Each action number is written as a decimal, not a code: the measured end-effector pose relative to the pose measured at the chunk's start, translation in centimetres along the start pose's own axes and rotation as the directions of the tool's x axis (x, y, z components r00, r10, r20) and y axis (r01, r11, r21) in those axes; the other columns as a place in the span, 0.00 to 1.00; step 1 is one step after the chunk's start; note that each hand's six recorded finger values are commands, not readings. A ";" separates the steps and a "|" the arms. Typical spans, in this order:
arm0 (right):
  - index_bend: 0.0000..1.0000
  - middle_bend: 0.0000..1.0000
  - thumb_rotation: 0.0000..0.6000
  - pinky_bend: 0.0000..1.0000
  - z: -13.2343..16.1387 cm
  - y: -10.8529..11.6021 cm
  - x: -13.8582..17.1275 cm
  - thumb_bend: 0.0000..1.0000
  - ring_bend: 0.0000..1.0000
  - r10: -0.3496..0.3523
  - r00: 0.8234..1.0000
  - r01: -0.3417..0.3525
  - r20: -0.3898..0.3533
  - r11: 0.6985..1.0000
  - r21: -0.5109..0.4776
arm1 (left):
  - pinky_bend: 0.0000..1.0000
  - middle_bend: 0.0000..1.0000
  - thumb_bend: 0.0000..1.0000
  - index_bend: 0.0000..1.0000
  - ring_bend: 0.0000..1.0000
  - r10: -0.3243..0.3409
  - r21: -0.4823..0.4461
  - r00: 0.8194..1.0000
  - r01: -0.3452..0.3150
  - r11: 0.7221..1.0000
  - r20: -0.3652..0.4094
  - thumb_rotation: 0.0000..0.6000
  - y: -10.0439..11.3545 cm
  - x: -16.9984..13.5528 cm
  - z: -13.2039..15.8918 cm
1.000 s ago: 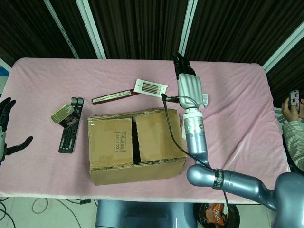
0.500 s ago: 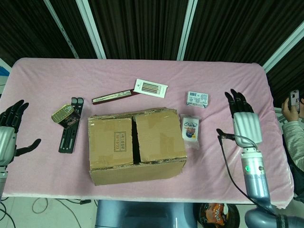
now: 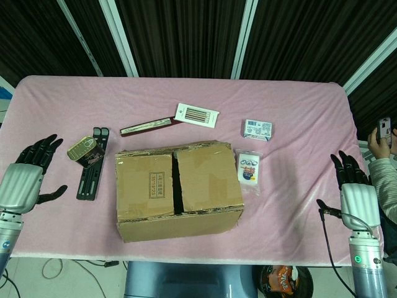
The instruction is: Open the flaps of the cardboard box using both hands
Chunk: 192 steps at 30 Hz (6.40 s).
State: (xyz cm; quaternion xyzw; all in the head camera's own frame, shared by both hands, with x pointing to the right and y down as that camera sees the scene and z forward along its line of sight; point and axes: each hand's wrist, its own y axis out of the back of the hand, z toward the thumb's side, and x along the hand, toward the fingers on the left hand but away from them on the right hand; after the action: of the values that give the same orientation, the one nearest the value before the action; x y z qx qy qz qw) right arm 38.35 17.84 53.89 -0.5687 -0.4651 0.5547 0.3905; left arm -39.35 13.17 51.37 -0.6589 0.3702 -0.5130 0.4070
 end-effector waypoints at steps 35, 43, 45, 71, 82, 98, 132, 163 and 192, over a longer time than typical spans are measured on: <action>0.00 0.00 1.00 0.22 -2.6 -2.5 1.1 0.16 0.00 -0.049 0.999 0.049 -0.020 0.999 -0.001 | 0.33 0.41 0.80 0.27 0.29 -0.457 0.402 0.704 0.260 0.878 0.543 1.00 -5.3 11.1 21.3; 0.00 0.00 1.00 0.22 -2.6 -2.7 1.1 0.16 0.00 -0.039 0.999 0.039 -0.022 0.999 -0.001 | 0.33 0.40 0.81 0.29 0.28 -0.443 0.394 0.710 0.248 0.885 0.547 1.00 -6.1 11.8 22.1; 0.00 0.00 1.00 0.22 -2.6 -2.8 1.1 0.16 0.00 -0.037 0.999 0.037 -0.019 0.999 -0.004 | 0.33 0.38 0.81 0.28 0.28 -0.434 0.384 0.714 0.245 0.890 0.550 1.00 -6.3 12.0 22.4; 0.00 0.00 1.00 0.22 -2.7 -3.0 1.2 0.17 0.00 -0.027 1.000 0.027 -0.009 0.999 -0.021 | 0.53 0.55 1.00 0.35 0.47 -0.458 0.413 0.702 0.250 0.876 0.546 1.00 -5.8 12.7 23.5; 0.00 0.00 1.00 0.22 -2.8 -3.0 1.1 0.17 0.00 -0.027 1.000 0.027 -0.004 0.999 -0.027 | 0.58 0.55 1.00 0.35 0.52 -0.441 0.383 0.713 0.256 0.887 0.544 1.00 -3.9 13.4 23.9; 0.00 0.00 1.00 0.22 -2.8 -3.1 1.1 0.17 0.00 -0.026 1.000 0.026 -0.001 0.999 -0.042 | 0.65 0.55 1.00 0.36 0.59 -0.444 0.380 0.713 0.264 0.887 0.542 1.00 -0.6 13.4 23.7; 0.00 0.00 1.00 0.22 -2.8 -3.0 1.2 0.17 0.00 -0.025 1.000 0.025 0.000 0.998 -0.057 | 0.67 0.53 1.00 0.34 0.61 -0.463 0.398 0.749 0.287 0.871 0.474 1.00 5.5 11.0 19.8; 0.00 0.00 1.00 0.22 -2.9 -2.9 1.2 0.17 0.00 -0.028 1.000 0.028 0.005 0.998 -0.057 | 0.67 0.53 1.00 0.33 0.61 -0.458 0.404 0.808 0.303 0.863 0.371 1.00 8.3 6.3 13.0; 0.00 0.00 1.00 0.22 -2.7 -3.0 1.4 0.17 0.00 -0.024 1.000 0.024 0.001 0.998 -0.054 | 0.61 0.47 0.78 0.27 0.55 -0.488 0.287 0.842 0.420 0.861 0.230 1.00 7.0 0.2 3.3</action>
State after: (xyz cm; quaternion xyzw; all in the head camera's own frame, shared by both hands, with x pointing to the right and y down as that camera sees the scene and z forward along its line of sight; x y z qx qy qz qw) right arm 40.64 20.11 56.59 -0.5733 -0.4869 0.5372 0.3817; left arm -36.55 10.73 44.55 -0.7463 0.0771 -0.5297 0.3956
